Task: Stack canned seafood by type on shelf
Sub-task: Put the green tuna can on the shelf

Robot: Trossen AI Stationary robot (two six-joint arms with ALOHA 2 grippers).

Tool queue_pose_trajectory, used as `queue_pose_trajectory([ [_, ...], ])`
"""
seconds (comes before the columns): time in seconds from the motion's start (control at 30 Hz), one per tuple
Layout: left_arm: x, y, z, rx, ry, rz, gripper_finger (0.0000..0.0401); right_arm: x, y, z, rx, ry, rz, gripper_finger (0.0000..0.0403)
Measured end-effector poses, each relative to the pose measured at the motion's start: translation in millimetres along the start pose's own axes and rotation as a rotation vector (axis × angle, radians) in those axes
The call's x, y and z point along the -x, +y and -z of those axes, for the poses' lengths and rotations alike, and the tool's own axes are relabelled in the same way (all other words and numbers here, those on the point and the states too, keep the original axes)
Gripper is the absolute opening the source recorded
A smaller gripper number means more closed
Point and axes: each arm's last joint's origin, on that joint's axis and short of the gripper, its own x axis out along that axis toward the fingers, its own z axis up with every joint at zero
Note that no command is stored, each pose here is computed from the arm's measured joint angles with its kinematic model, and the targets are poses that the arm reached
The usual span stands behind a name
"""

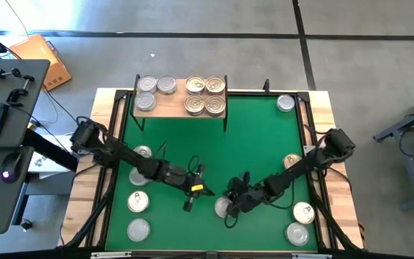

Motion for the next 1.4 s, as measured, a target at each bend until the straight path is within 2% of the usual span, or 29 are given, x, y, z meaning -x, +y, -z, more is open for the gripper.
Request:
queue_pose_trajectory([
  [0.13,-11,-2,1,-0.002,0.010,0.083,0.0000,10,12,-9,0.019,-0.091,0.097,0.0000],
  [0.23,-18,-2,-1,0.000,0.029,0.125,0.0000,30,28,-5,0.035,-0.087,0.144,0.0000],
  [0.37,-31,0,3,-0.004,0.083,0.200,0.0000,53,47,10,0.029,-0.037,0.138,0.0000],
  [0.6,-58,10,18,0.005,0.192,0.317,0.0000,77,66,42,-0.094,-0.007,0.048,0.0000],
  [0.77,-59,21,30,-0.006,0.288,0.281,0.0000,79,69,47,-0.102,-0.019,0.040,0.0000],
  [0.97,-56,34,34,0.004,0.340,0.258,0.0000,73,65,48,0.001,0.020,0.068,0.0000],
  [1.1,-52,39,32,-0.005,0.372,0.251,0.0000,71,62,46,0.016,0.039,0.081,0.0000],
  [1.4,-33,44,18,-0.074,0.472,0.089,0.0000,64,55,39,0.031,0.049,0.118,0.0000],
])
